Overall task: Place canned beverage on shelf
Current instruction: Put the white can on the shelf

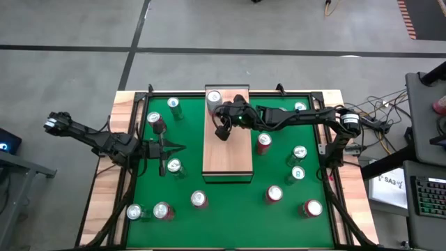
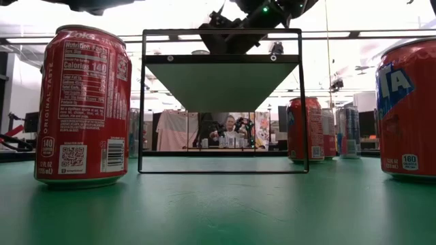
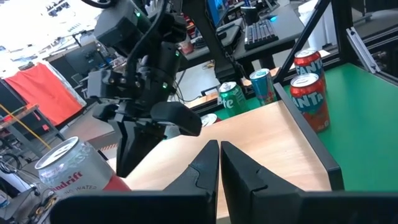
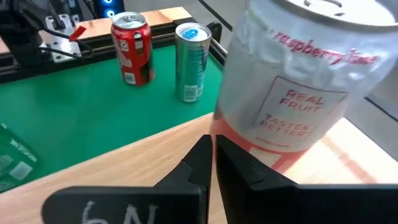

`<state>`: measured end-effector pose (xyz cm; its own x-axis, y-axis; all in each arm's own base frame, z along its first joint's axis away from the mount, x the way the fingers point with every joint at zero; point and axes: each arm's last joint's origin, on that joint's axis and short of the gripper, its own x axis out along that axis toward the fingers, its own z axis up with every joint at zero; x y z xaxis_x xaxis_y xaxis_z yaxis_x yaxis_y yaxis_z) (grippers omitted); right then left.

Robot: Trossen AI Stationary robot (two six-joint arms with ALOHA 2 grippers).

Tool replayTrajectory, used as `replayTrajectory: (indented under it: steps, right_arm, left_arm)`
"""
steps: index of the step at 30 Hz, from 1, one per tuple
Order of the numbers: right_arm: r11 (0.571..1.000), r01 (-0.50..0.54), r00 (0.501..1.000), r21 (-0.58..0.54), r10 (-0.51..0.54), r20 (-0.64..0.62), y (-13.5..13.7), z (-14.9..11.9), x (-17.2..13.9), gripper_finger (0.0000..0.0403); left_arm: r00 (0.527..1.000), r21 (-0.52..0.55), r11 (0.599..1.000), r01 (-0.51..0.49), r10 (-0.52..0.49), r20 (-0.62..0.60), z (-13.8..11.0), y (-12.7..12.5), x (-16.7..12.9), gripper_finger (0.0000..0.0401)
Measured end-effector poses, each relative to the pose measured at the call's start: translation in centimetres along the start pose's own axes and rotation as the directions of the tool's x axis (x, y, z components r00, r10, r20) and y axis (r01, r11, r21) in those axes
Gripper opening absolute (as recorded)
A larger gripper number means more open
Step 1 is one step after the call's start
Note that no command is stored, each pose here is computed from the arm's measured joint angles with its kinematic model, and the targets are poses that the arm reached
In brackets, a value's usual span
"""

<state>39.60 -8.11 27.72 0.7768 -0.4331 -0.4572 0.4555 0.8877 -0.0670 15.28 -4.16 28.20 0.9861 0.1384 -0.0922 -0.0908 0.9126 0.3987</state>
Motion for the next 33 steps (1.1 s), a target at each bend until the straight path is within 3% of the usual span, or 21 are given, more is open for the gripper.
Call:
replayTrajectory:
  steps: [11, 21, 33]
  right_arm:
    - [0.999, 0.048, 0.999, 0.000, -0.048, 0.005, -2.1, 0.2, 0.5, 0.0013]
    - [0.999, 0.035, 0.999, 0.019, -0.035, -0.001, -1.7, 0.1, 0.5, 0.0013]
    - [0.998, -0.045, 0.993, 0.039, 0.040, 0.113, -1.0, 1.2, 0.3, 0.0013]
  left_arm:
    - [1.000, 0.011, 1.000, 0.001, -0.001, -0.001, 0.0, -0.1, 0.2, 0.0000]
    - [1.000, 0.011, 1.000, 0.001, -0.001, -0.003, 0.0, -0.1, 0.2, 0.0000]
    - [1.000, 0.019, 1.000, 0.000, 0.000, -0.003, 0.0, -0.1, 0.2, 0.0000]
